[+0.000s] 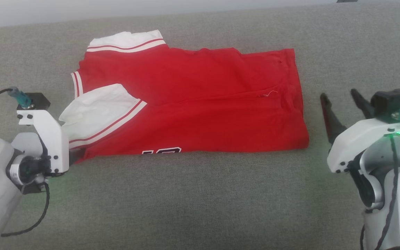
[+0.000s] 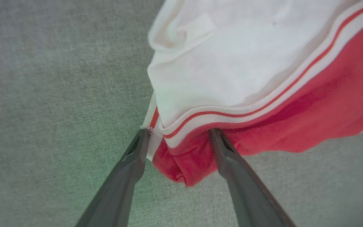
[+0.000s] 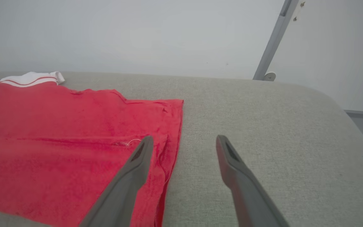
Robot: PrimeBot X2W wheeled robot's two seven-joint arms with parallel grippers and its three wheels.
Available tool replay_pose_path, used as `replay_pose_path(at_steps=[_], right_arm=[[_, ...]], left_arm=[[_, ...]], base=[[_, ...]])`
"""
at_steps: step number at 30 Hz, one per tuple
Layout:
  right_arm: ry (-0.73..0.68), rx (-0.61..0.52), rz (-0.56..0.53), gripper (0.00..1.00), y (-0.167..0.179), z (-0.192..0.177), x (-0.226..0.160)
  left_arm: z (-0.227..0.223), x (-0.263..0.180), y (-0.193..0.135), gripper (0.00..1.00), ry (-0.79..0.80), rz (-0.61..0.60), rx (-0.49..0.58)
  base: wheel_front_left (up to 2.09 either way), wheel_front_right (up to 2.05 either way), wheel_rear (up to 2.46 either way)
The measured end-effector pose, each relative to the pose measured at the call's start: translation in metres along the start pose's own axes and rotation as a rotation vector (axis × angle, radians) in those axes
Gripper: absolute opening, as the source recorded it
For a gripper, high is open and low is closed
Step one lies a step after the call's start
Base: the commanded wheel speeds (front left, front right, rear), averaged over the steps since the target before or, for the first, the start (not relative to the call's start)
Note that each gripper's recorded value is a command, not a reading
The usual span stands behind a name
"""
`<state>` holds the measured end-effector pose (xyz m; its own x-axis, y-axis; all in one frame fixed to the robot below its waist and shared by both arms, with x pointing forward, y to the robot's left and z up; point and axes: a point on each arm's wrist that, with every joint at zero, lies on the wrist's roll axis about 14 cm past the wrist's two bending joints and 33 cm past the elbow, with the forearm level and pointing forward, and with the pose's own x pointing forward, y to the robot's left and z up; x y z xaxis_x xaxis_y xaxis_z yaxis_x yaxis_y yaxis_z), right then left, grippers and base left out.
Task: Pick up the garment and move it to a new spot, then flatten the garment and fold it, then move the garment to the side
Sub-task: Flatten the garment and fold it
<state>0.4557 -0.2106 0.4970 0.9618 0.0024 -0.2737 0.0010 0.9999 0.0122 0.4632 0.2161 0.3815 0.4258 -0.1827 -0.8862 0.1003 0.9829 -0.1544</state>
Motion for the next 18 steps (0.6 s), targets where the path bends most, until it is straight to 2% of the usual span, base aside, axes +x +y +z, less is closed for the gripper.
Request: replay_pose_path(at_steps=[1,2,3,18], right_arm=[[0.017,0.006,0.003,1.0,0.001,-0.003,0.0],[0.042,0.01,0.008,1.0,0.002,-0.007,0.0],[0.066,0.015,0.015,1.0,0.004,-0.012,0.0],[0.532,0.054,0.09,1.0,0.019,-0.09,0.01]], left_arm=[[-0.002,0.002,0.0,0.48,0.011,-0.005,-0.006],[-0.001,0.002,-0.001,0.15,0.012,-0.012,0.007],[-0.001,0.003,-0.001,0.0,0.013,-0.016,0.007],[0.005,0.008,-0.001,0.0,-0.004,-0.049,-0.013]], base=[[0.0,0.0,0.0],[0.0,0.0,0.0],[0.0,0.0,0.0],[0.0,0.0,0.0]])
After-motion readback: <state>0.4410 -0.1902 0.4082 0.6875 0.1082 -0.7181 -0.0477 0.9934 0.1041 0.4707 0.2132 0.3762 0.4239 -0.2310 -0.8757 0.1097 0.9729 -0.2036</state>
